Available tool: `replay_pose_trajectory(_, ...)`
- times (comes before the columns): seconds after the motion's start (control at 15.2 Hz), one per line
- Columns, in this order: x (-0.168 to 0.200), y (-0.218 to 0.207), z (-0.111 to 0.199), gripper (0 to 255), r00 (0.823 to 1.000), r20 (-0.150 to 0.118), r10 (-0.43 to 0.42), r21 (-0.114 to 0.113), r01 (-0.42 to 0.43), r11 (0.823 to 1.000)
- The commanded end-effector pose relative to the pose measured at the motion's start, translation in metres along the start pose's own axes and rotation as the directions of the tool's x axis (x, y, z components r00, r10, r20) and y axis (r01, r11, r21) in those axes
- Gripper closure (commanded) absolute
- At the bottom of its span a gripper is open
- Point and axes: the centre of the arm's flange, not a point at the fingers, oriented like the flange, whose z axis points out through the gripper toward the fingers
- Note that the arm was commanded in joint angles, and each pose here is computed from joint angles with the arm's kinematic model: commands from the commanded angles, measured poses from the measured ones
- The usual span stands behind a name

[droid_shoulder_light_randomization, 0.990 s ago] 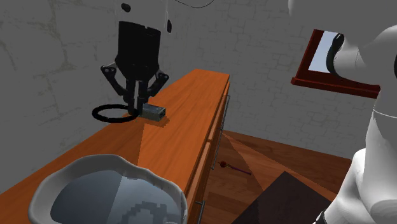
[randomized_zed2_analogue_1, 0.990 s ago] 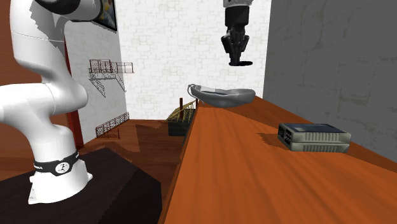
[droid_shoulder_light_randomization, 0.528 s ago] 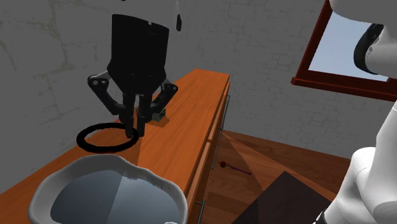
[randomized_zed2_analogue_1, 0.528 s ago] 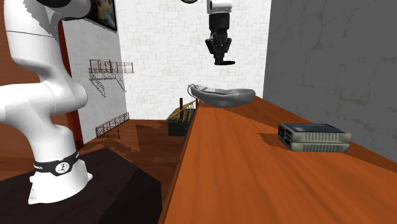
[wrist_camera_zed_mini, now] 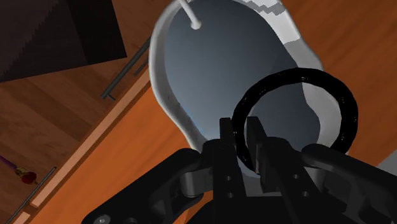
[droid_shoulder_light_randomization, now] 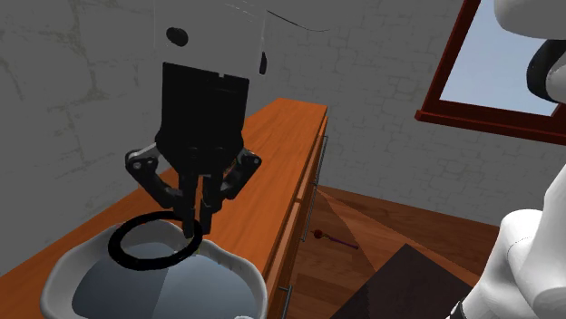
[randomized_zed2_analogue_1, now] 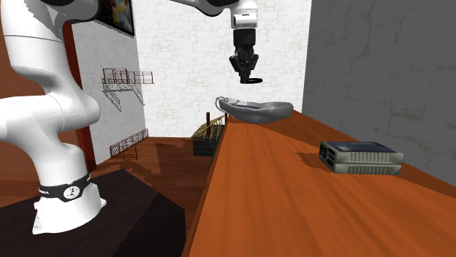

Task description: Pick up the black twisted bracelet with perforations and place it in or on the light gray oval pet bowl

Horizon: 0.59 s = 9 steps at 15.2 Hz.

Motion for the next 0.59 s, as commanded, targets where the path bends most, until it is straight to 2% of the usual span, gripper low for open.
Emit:
replay_pose_trajectory(0.0,0.001,0.002,0.010,255,1.000,0.000,0.000,0.000,0.000,1.000)
replay_pose_trajectory(0.53,0.004,0.008,0.050,255,1.000,0.000,0.000,0.000,0.000,1.000)
